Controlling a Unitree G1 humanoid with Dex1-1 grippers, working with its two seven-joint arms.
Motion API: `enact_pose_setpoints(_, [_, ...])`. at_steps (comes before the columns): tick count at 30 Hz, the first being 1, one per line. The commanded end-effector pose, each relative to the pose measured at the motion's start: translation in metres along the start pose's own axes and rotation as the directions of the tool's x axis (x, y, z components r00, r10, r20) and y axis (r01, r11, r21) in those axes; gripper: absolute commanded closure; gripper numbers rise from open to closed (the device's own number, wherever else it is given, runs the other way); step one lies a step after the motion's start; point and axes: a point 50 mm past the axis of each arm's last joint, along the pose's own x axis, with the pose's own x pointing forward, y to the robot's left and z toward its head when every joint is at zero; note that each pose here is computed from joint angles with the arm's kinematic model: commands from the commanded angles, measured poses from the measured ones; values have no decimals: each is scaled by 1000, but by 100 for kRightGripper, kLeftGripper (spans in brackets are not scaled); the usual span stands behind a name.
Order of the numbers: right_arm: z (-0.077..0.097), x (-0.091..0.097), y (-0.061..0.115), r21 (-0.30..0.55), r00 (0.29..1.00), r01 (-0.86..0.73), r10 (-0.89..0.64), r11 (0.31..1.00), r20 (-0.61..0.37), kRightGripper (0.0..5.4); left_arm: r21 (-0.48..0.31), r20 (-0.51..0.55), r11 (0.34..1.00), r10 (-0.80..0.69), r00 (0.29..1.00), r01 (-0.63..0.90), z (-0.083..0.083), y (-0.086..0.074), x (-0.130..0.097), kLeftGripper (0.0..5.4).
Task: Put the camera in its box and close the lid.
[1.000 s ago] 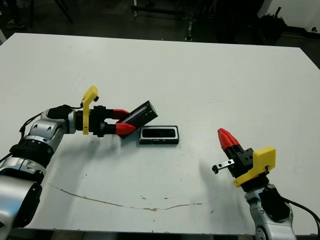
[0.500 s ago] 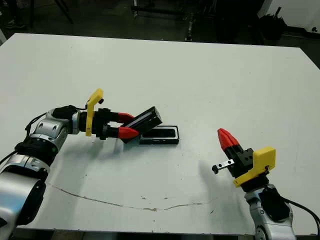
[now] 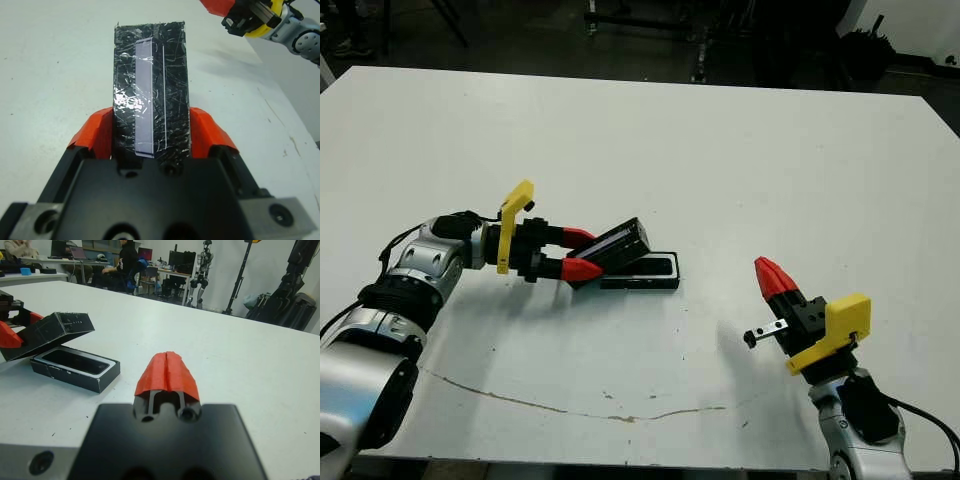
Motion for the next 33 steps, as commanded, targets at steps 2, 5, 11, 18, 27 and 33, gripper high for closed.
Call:
enact_pose_setpoints(2, [-2,-3,-2,-6,1000,13,-13,1000,-11,540,-41,-56,998,-46,997,43,-14,-6,18,225])
enact_pose_setpoints(5, [-2,-4,-2,-9,1000,16,-16,1000,-11,540,-46,-76,998,-44,996,41,-16,-7,21,225])
enact_pose_setpoints(11, [-2,-4,-2,3,1000,14,-14,1000,-15,540,32,-92,998,-45,995,49,-17,-8,28,225])
enact_pose_setpoints(18, [-3,-5,-2,-1,1000,18,-18,1000,-13,540,62,-106,996,-59,993,65,-17,-9,35,225])
enact_pose_setpoints(27, [-3,-5,-2,-2,1000,14,-15,1000,-8,540,53,-103,996,-72,992,78,-19,-10,42,225])
enact_pose_setpoints(33, [-2,-5,-2,-5,1000,10,-10,1000,-4,540,36,-101,996,-81,992,85,-20,-11,45,225])
